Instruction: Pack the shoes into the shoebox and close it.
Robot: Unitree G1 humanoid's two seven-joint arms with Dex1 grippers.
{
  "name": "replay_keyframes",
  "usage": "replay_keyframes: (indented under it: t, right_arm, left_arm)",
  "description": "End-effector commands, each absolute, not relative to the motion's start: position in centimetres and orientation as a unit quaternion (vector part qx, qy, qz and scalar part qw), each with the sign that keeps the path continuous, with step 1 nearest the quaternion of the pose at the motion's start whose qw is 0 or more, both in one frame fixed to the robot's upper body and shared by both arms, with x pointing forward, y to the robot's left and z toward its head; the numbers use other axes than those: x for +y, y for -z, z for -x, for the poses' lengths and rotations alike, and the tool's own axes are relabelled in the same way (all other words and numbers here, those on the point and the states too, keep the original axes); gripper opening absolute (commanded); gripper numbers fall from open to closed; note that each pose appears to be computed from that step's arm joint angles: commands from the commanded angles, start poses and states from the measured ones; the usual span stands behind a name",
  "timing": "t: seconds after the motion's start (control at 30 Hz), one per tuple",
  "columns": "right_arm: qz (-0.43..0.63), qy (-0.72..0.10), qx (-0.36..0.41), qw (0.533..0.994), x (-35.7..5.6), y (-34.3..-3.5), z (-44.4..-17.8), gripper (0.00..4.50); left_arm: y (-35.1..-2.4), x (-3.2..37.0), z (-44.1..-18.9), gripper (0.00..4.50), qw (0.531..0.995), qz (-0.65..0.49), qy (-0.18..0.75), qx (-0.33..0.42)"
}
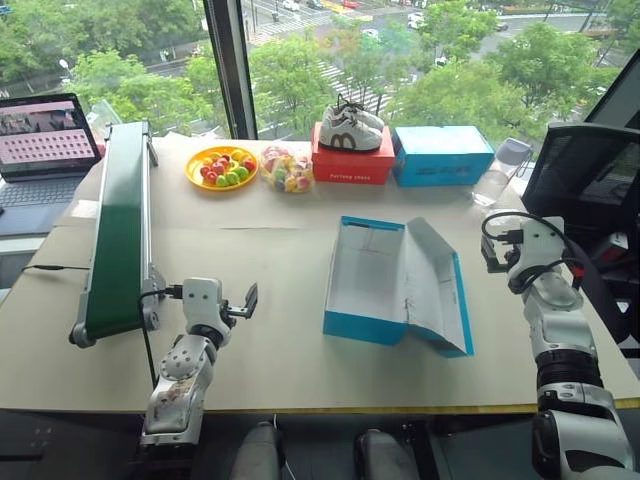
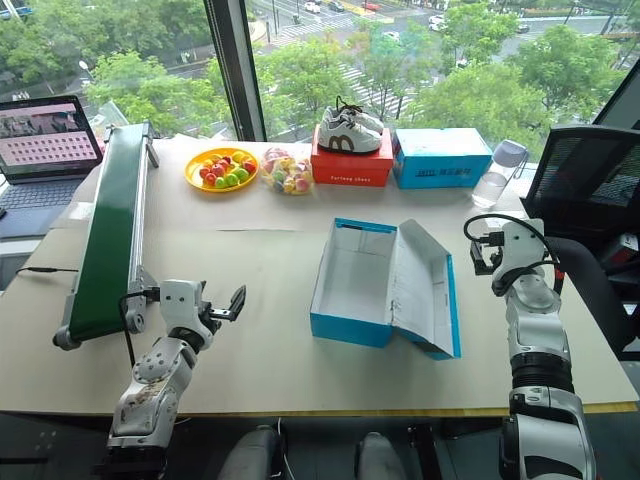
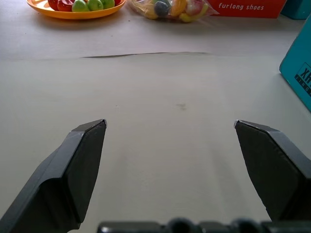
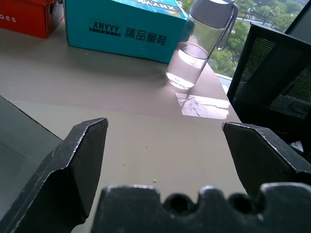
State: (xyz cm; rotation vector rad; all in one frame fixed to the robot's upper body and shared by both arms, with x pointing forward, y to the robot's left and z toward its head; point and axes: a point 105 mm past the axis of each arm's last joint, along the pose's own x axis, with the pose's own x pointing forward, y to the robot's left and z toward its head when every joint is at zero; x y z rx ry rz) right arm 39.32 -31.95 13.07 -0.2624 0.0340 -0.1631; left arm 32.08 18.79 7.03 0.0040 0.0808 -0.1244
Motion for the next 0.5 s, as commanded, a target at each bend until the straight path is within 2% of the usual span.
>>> replay_keyframes:
  t: [0.03, 0.1, 0.13, 0.17, 0.23, 0.33, 0.5]
  right_arm:
    - [0.073, -0.015, -0.092, 0.993, -26.4, -20.0, -40.3, 4.43]
    - [-0.004, -0.236, -0.161, 0.958, -16.4, -25.8, -38.7, 4.43]
    - [-0.021, -0.307, -0.169, 0.936, -13.4, -27.0, -37.4, 4.43]
    - [-0.028, -0.335, -0.164, 0.927, -12.2, -27.2, -36.8, 4.43]
    - [-0.034, -0.412, -0.141, 0.900, -9.0, -27.2, -35.0, 4.43]
    - [-0.011, -0.546, -0.099, 0.832, -4.9, -26.2, -31.1, 4.43]
    - [0.037, -0.660, -0.033, 0.749, -2.3, -23.0, -27.6, 4.43]
  left_arm:
    - [-11.3, 19.7, -32.9, 4.50, 0.997, -0.051, 0.046, -0.033]
    - [-15.9, 22.8, -32.9, 4.50, 0.991, -0.076, -0.020, -0.107]
    - [-17.2, 24.2, -32.8, 4.50, 0.988, -0.074, -0.049, -0.125]
    - [-17.6, 25.1, -32.7, 4.50, 0.987, -0.069, -0.068, -0.129]
    - [-18.7, 27.3, -32.3, 4.50, 0.979, -0.102, -0.121, -0.131]
    - [-19.9, 30.8, -31.0, 4.50, 0.967, -0.125, -0.184, -0.122]
    - [-16.8, 34.9, -29.9, 4.50, 0.968, -0.051, -0.243, -0.022]
